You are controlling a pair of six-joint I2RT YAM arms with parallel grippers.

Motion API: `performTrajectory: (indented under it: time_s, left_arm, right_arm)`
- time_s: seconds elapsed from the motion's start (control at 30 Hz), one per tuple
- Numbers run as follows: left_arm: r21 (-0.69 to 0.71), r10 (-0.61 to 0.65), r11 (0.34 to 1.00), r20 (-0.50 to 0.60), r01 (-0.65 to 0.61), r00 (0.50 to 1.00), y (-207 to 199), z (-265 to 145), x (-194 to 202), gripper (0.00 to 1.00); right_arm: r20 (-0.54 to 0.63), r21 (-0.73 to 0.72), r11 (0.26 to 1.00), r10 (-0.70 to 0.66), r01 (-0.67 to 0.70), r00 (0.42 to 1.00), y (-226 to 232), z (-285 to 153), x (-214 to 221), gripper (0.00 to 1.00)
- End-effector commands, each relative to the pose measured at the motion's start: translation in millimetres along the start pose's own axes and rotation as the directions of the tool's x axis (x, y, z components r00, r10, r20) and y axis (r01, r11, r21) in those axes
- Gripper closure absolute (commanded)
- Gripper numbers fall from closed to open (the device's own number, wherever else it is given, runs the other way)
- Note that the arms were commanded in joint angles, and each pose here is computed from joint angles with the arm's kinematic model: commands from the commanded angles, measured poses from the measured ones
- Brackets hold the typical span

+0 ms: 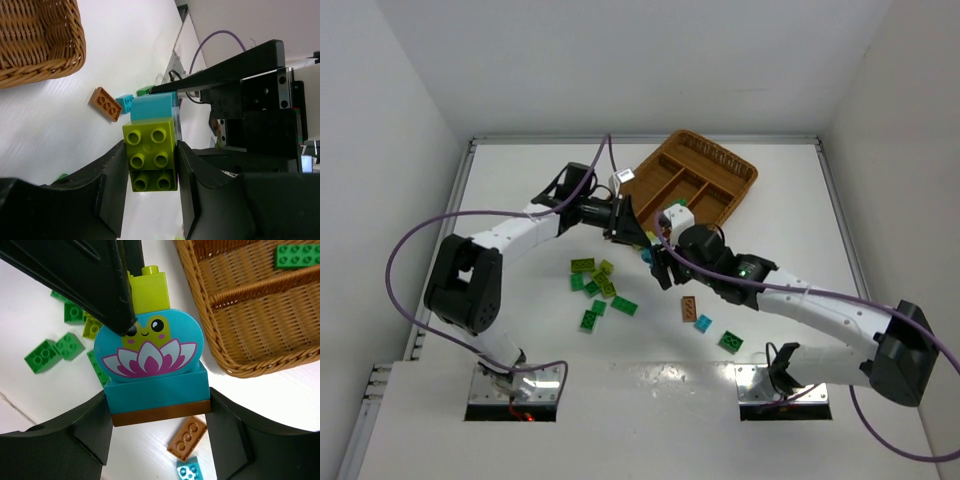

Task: Sort the legos into containers by color

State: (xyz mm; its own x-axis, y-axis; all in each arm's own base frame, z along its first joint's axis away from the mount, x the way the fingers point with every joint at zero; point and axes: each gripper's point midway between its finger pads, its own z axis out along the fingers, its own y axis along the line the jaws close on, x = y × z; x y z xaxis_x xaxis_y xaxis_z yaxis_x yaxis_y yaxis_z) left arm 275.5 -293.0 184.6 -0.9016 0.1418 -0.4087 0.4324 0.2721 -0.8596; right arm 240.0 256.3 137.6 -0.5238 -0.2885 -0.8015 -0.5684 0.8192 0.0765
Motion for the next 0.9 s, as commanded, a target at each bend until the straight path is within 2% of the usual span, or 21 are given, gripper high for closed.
performTrajectory:
  time_s: [0.0, 0.13, 0.47, 0.6, 0.73, 0.77, 0.83, 0.87]
  left_arm:
    - [-0.01, 0.089, 0.996, 0.079, -0.088, 0.993, -10.0, -14.4, -34.7, 0.93]
    - [-0.016, 0.065, 0.998, 0.087, -0.064, 0.994, -0.3, -13.4, -47.1, 1.0]
    - [-0.048, 0.06, 0.997, 0.114, -0.055, 0.992, 8.3, -10.9, -75.9, 1.0]
    - [-0.088, 0.054, 0.995, 0.125, -0.043, 0.991, 17.7, -12.9, -83.8, 1.0]
    - [-0.242, 0.015, 0.97, 0.184, 0.03, 0.983, 46.5, -31.2, -100.6, 1.0]
    - [-0.35, 0.015, 0.934, 0.216, 0.063, 0.976, 68.0, -36.1, -107.8, 1.0]
    - [-0.472, 0.016, 0.876, 0.229, 0.097, 0.973, 88.5, -45.8, -116.3, 1.0]
    - [-0.49, 0.022, 0.866, 0.238, 0.1, 0.971, 89.0, -48.6, -119.5, 1.0]
  right_arm:
    - [0.035, 0.065, 0.998, 0.013, -0.015, 0.999, -13.7, -7.7, 1.1, 0.53]
    - [0.055, 0.07, 0.997, 0.026, -0.029, 0.998, -15.6, -13.3, -0.6, 0.53]
    - [0.073, 0.093, 0.994, 0.047, -0.053, 0.996, -19.0, -13.1, -3.8, 0.54]
    - [0.066, 0.142, 0.987, 0.07, -0.079, 0.995, -29.9, -15.5, 1.7, 0.54]
    - [0.063, 0.256, 0.961, 0.088, -0.102, 0.994, -48.4, -17.4, -6.4, 0.54]
    - [0.053, 0.269, 0.957, 0.095, -0.106, 0.994, -49.2, -16.2, -7.3, 0.54]
    - [0.02, 0.308, 0.941, 0.139, -0.138, 0.99, -57.8, -10.3, -8.7, 0.54]
    - [0.003, 0.301, 0.944, 0.138, -0.133, 0.99, -55.4, -7.4, -8.6, 0.54]
